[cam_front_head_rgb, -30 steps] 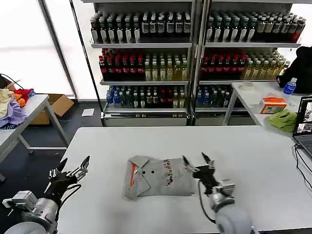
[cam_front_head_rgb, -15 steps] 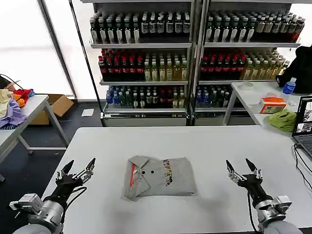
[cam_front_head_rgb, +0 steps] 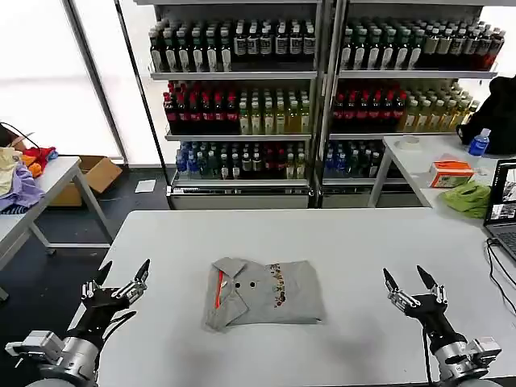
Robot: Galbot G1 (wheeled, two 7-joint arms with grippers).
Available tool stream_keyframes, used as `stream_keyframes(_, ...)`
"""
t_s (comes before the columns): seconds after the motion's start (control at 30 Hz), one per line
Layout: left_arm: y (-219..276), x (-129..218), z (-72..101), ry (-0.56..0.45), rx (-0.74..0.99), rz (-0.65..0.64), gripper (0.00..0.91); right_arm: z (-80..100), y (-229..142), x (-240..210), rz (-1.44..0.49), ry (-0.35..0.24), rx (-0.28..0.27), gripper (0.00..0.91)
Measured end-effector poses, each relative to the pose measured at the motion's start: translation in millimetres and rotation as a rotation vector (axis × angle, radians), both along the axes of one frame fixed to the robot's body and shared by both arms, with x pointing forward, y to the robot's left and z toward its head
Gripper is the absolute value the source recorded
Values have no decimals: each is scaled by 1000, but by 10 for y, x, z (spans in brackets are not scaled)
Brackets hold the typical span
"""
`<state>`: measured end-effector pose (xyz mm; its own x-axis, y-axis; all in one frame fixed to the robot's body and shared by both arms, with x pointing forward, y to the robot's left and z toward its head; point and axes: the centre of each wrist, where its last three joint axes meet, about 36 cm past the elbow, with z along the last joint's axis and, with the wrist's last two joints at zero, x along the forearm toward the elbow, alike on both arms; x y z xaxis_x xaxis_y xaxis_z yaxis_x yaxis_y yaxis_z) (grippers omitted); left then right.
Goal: Fold and organize the clothes.
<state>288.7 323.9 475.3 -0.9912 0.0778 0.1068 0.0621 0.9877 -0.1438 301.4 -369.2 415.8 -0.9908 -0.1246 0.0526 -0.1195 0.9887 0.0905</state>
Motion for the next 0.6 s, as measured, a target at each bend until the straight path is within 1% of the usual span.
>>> stream_keyframes(0.23, -22, -99, -68, -16, 9, -13, 907, 27, -74, -93, -6, -8, -17, 907)
stream_keyframes(0.6, -102, -169, -117, -46, 22, -63, 907, 86, -189, -122, -12, -34, -40, 907)
